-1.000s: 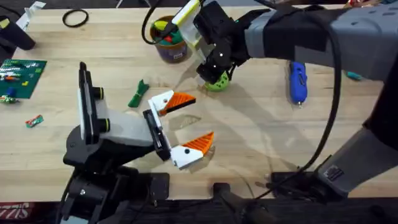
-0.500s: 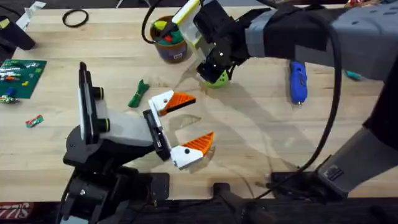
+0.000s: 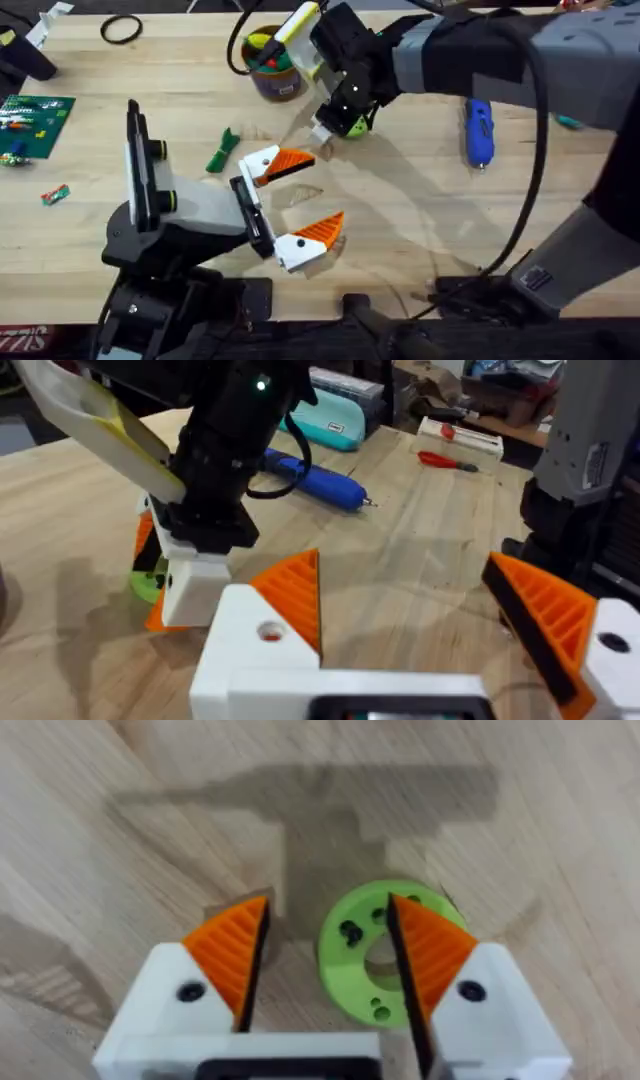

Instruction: Pick up the gripper from the table and insert it into the empty holder that is missing its gripper. Then pick up a screw, insert it into the mounting hole, and use the screwdriver to tighten it. Finally, clean up the table by picking up the vegetable and placing it into the bucket.

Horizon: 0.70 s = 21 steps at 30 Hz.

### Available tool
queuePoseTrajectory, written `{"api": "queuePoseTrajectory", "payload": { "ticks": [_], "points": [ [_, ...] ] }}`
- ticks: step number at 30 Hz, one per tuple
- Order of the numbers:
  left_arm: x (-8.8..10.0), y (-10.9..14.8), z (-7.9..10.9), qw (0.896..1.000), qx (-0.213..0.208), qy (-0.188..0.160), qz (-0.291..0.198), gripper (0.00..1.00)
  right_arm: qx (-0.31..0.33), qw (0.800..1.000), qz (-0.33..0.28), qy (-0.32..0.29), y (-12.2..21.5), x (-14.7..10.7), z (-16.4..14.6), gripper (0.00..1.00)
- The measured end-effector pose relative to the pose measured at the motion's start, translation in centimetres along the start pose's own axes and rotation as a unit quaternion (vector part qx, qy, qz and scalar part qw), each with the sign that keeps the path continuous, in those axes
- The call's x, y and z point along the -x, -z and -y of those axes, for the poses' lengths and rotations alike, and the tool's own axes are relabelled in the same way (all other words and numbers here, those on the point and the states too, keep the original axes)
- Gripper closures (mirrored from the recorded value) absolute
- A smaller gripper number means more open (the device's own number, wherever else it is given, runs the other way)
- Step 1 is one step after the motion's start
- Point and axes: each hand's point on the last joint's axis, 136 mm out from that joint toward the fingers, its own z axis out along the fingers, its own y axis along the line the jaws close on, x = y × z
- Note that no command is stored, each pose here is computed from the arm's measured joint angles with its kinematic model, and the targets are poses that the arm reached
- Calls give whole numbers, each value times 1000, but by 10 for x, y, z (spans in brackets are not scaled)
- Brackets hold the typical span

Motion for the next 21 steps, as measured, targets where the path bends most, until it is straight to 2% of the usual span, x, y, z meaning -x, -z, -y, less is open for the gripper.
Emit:
{"api": "queuePoseTrajectory", "payload": {
  "ticks": [3,13,21],
  "points": [
    [0,0,0,1000,0,0,0,14,1,1000,-1,1,0,-1,-1,231],
    [0,0,0,1000,0,0,0,13,5,1000,-18,1,2,-7,-2,233],
    [0,0,0,1000,0,0,0,14,4,1000,-22,3,3,-9,-2,391]
  ]
}}
